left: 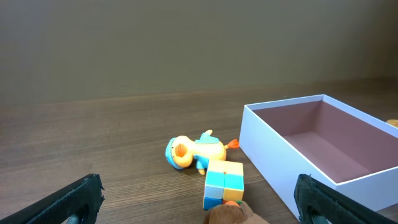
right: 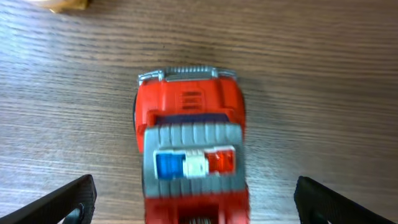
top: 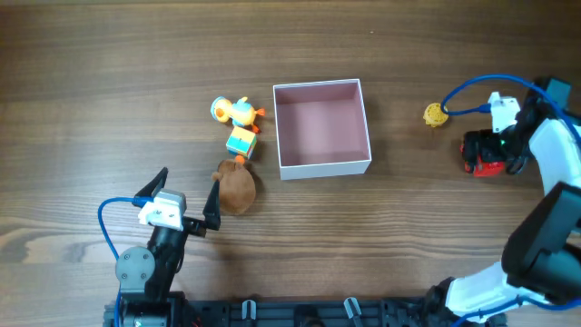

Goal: Pack container
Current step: 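Lower the right gripper and close it on the red truck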

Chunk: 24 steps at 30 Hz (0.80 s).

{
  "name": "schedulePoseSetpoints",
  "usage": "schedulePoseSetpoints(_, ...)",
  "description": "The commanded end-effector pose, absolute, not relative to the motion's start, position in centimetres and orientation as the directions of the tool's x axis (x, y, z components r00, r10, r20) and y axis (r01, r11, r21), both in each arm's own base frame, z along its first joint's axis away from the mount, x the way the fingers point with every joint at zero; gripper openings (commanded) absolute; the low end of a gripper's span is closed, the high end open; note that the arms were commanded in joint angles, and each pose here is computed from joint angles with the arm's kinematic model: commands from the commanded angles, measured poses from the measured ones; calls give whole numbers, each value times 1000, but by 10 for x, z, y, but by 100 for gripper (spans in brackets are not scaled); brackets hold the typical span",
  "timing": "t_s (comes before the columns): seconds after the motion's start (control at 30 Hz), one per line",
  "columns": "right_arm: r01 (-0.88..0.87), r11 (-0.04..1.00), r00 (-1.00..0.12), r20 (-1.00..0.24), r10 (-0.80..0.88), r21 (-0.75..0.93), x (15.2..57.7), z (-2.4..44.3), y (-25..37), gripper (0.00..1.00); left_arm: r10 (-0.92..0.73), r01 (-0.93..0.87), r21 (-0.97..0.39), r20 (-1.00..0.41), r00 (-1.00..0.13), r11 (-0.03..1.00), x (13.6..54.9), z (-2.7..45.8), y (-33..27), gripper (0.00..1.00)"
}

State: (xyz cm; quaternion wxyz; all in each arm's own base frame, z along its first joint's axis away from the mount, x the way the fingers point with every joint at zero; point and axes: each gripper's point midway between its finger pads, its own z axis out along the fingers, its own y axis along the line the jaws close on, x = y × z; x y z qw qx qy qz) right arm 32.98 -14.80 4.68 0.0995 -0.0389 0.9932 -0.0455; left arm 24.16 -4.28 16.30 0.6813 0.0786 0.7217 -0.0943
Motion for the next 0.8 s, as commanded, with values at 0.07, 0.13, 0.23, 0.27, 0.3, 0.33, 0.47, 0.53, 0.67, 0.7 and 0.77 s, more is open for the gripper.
schedulePoseSetpoints(0.07,-79,994,-975,-203,-94,-80,332,39,-149,100,0,243,-14,-998,-56,970,241,161,-43,100)
schedulePoseSetpoints(0.13,-79,994,-973,-213,-93,-72,334,39,-148,100,0,243,-14,-998,-57,970,241,161,-43,100)
schedulePoseSetpoints(0.23,-78,994,-970,-223,-92,-72,336,39,-149,97,0,243,-14,-998,-57,970,241,161,-43,100)
schedulePoseSetpoints(0.27,-78,994,-970,-223,-92,-70,336,39,-148,95,0,243,-14,-998,-56,970,241,161,-43,100)
schedulePoseSetpoints(0.3,-78,995,-971,-221,-92,-69,336,39,-148,94,0,243,-14,-998,-56,970,241,161,-43,100)
schedulePoseSetpoints(0.33,-78,995,-972,-218,-91,-68,335,39,-148,93,0,242,-14,-998,-56,970,241,161,-43,100)
schedulePoseSetpoints(0.47,-78,995,-972,-217,-91,-68,335,39,-148,93,0,242,-14,-998,-57,970,241,161,-43,100)
schedulePoseSetpoints(0.53,-75,995,-972,-216,-88,-67,334,38,-149,91,0,243,-14,-998,-57,970,241,161,-43,100)
schedulePoseSetpoints(0.67,-18,998,-977,-211,-29,-55,329,37,-156,92,0,242,-14,-998,-57,970,241,161,-43,100)
schedulePoseSetpoints(0.7,5,999,-977,-212,-6,-53,328,37,-160,92,0,242,-14,-998,-57,970,241,161,-43,100)
schedulePoseSetpoints(0.77,31,998,-976,-217,20,-48,325,37,-166,86,0,243,-14,-998,-57,970,241,161,-43,100)
